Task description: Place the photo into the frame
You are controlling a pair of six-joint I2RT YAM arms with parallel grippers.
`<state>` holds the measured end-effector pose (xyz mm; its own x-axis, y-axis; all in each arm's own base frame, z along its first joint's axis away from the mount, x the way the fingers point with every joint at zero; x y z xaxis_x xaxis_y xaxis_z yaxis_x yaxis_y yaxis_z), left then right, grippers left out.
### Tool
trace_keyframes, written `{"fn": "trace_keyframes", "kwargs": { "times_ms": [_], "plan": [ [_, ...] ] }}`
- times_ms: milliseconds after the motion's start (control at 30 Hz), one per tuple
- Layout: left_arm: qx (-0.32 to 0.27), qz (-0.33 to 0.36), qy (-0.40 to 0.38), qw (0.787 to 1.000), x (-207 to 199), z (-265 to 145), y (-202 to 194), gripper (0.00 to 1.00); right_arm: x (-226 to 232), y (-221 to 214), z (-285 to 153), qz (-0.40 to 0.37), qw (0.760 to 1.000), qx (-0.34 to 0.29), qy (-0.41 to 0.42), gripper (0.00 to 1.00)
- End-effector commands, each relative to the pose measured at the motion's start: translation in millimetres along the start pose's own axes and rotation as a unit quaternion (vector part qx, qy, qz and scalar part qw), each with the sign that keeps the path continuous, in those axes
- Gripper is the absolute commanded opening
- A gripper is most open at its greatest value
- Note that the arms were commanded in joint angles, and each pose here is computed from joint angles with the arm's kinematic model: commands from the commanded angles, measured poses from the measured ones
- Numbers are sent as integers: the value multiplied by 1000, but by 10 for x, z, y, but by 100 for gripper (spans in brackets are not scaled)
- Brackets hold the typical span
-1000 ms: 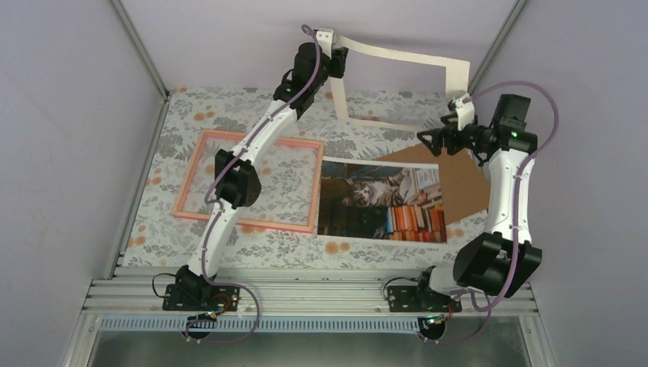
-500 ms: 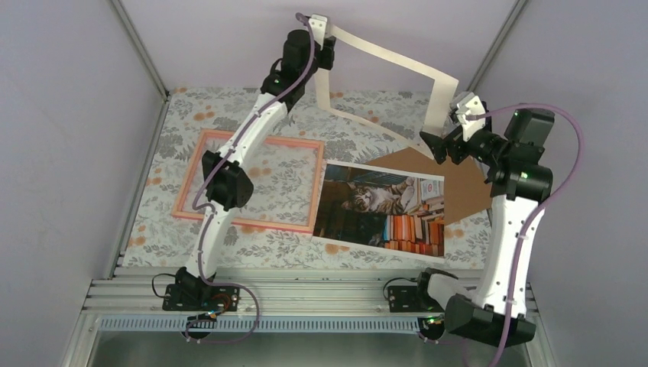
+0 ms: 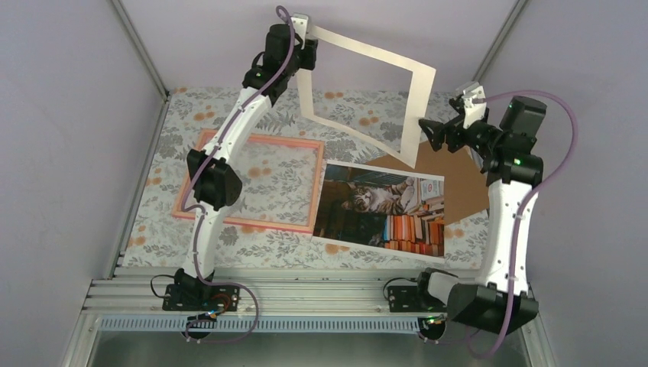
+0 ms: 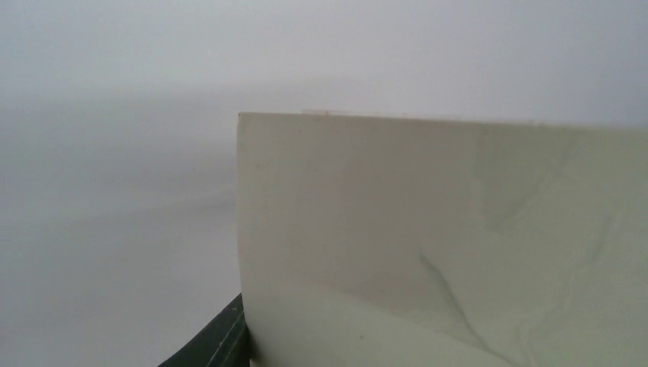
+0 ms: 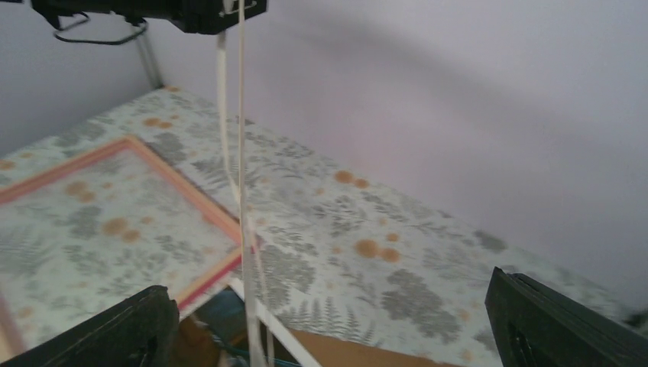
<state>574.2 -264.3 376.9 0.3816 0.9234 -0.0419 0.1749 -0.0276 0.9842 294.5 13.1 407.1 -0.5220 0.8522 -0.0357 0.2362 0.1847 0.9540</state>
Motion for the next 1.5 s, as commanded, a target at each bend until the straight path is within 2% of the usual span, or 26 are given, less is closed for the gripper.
{"fn": "trace_keyframes", "kwargs": {
  "times_ms": [0, 100, 233, 400, 433, 467, 500, 533, 733, 800, 867, 900, 1067, 1200, 1267, 1400, 1467],
  "plan": [
    [-5, -7, -11, 1000, -32, -242, 229, 40, 187, 151, 39, 37, 993, -34, 106, 100],
    [5, -12, -6, 1000, 19, -255, 189, 40, 297, 119, 16, 34, 989, -43, 136, 100],
    [8, -16, -15, 1000, 27, -298, 204, 41, 330, 47, 121, 39, 987, -47, 146, 92],
    [22, -20, -23, 999, 82, -334, 157, 41, 446, 90, 429, 56, 982, -34, 176, 55],
    [30, -20, -18, 999, 139, -343, 127, 41, 458, 109, 480, 60, 981, -32, 179, 41],
    [39, -21, -14, 999, 198, -362, 102, 42, 473, 121, 509, 69, 980, -31, 184, 34],
    [48, -20, -8, 999, 276, -391, 78, 42, 455, 132, 551, 81, 979, -31, 186, 17],
    [57, -18, -1, 998, 353, -432, 56, 43, 443, 137, 582, 94, 977, -30, 189, 6],
    [131, 34, 54, 989, 742, -812, -71, 58, 581, -4, 871, 211, 935, -7, 285, 3],
    [147, 44, 74, 985, 876, -1054, -54, 73, 697, -70, 1021, 250, 913, 10, 324, 3],
    [157, 47, 99, 982, 1050, -1308, -79, 94, 888, -122, 1205, 276, 888, 29, 366, 4],
    [164, 53, 109, 979, 1128, -1422, -128, 99, 958, -157, 1315, 291, 876, 38, 383, 3],
    [211, 77, 133, 965, 1425, -1967, -428, 100, 1228, -514, 2025, 385, 815, 109, 421, 4],
    [217, 66, 185, 956, 1675, -2321, -489, 100, 1217, -847, 2441, 448, 773, 161, 419, 4],
    [214, 66, 212, 951, 1758, -2444, -465, 100, 1202, -968, 2515, 464, 765, 176, 410, 4],
    [206, 63, 257, 942, 1937, -2567, -405, 100, 1261, -1244, 2615, 490, 765, 208, 362, 4],
    [206, 58, 281, 936, 2057, -2585, -411, 100, 1337, -1398, 2649, 509, 754, 226, 349, 4]
  ]
}}
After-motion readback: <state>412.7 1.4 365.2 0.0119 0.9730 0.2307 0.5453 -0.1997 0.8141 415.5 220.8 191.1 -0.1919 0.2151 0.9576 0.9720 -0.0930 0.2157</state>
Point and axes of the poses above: each gripper's point midway between its finger pads, its own z axis out along the fingers, its own x axis along the line the jaws close on, y = z × x, the point moved 4 cm from there along -z, back along the fingers, and after that the axes turned 5 degrees about z, right-handed, at the moved point
